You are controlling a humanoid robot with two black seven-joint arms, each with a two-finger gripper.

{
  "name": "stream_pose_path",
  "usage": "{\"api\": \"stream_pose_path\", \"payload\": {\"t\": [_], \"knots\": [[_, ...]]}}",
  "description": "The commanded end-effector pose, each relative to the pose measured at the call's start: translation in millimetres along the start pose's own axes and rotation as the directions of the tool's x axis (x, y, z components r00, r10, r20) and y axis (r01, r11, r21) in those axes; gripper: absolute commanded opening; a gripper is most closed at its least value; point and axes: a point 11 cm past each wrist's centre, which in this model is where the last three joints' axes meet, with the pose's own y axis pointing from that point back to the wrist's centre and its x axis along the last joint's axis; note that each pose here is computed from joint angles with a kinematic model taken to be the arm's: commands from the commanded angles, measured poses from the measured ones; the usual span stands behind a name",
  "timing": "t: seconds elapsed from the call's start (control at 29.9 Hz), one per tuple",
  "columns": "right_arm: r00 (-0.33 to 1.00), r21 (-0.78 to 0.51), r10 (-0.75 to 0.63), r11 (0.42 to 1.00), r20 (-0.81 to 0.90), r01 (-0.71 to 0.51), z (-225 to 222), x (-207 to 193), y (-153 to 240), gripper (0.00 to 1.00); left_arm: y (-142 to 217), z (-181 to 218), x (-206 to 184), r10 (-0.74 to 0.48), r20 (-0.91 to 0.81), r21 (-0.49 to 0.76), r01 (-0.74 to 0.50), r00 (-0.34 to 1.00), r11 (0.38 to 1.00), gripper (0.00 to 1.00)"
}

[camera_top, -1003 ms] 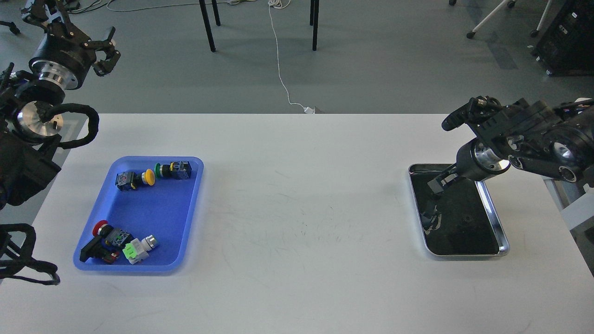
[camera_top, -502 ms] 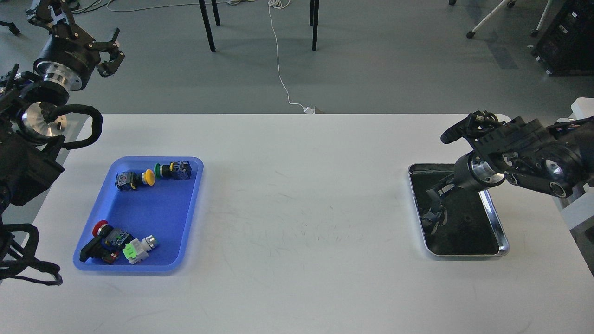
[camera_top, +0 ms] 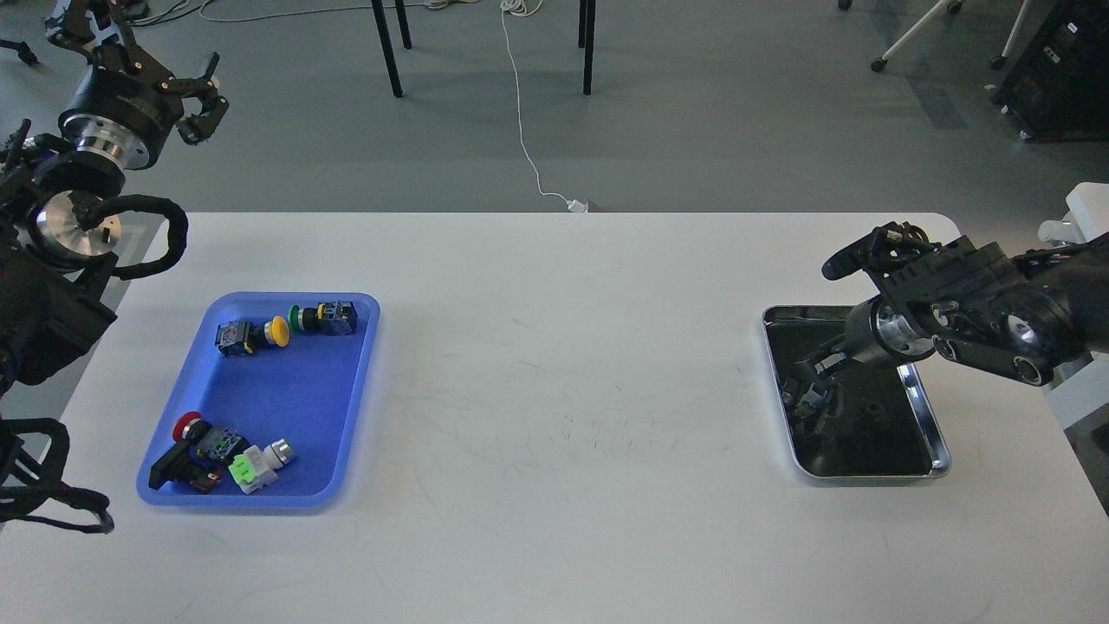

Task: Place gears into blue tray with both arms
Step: 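Lower the right gripper and grasp a small black ring on the metal tray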

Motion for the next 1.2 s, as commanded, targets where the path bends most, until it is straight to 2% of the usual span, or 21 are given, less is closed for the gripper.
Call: {"api": "stream_pose_path", "payload": {"t": [0.0, 0.1, 0.37, 0.6, 0.8, 0.94, 1.17], "knots": [[1.0, -0.01, 0.002, 1.0, 0.004, -0.002, 3, 0, -1, 0.52, -1, 0, -1, -0.002, -0.001, -0.001, 0.002, 1.0, 1.0, 0.98], [1.0, -0.015, -0.004, 1.0, 0.006, 0.004, 4, -4, -3, 0.47, 0, 1, 1, 0.001, 0.001, -0.002, -0.001, 1.0, 1.0, 0.98], [1.0, -0.018, -0.005, 1.0, 0.01, 0.005, 1, -7, -10, 0.45, 0, 3, 1, 0.001, 0.004, -0.003, -0.001, 1.0, 1.0, 0.98], [1.0, -0.019, 0.001, 1.0, 0.008, -0.001, 0, -3, -10, 0.17, 0, 2, 1, 0.001, 0.002, -0.004, -0.001, 1.0, 1.0, 0.98], [1.0, -0.02, 0.014, 1.0, 0.011, -0.014, 3, 1, -5, 0.05, 0, 2, 1, 0.001, 0.002, -0.004, -0.001, 1.0, 1.0, 0.98], [0.998, -0.034, 0.066, 0.997, 0.005, -0.066, 11, 17, 9, 0.04, 0, 4, 2, 0.002, 0.004, -0.005, -0.002, 1.0, 1.0, 0.98], [0.986, 0.105, 0.16, 0.982, -0.046, -0.155, -38, 67, 49, 0.04, 2, 11, 7, 0.012, 0.014, -0.013, -0.012, 1.0, 1.0, 0.98]]}}
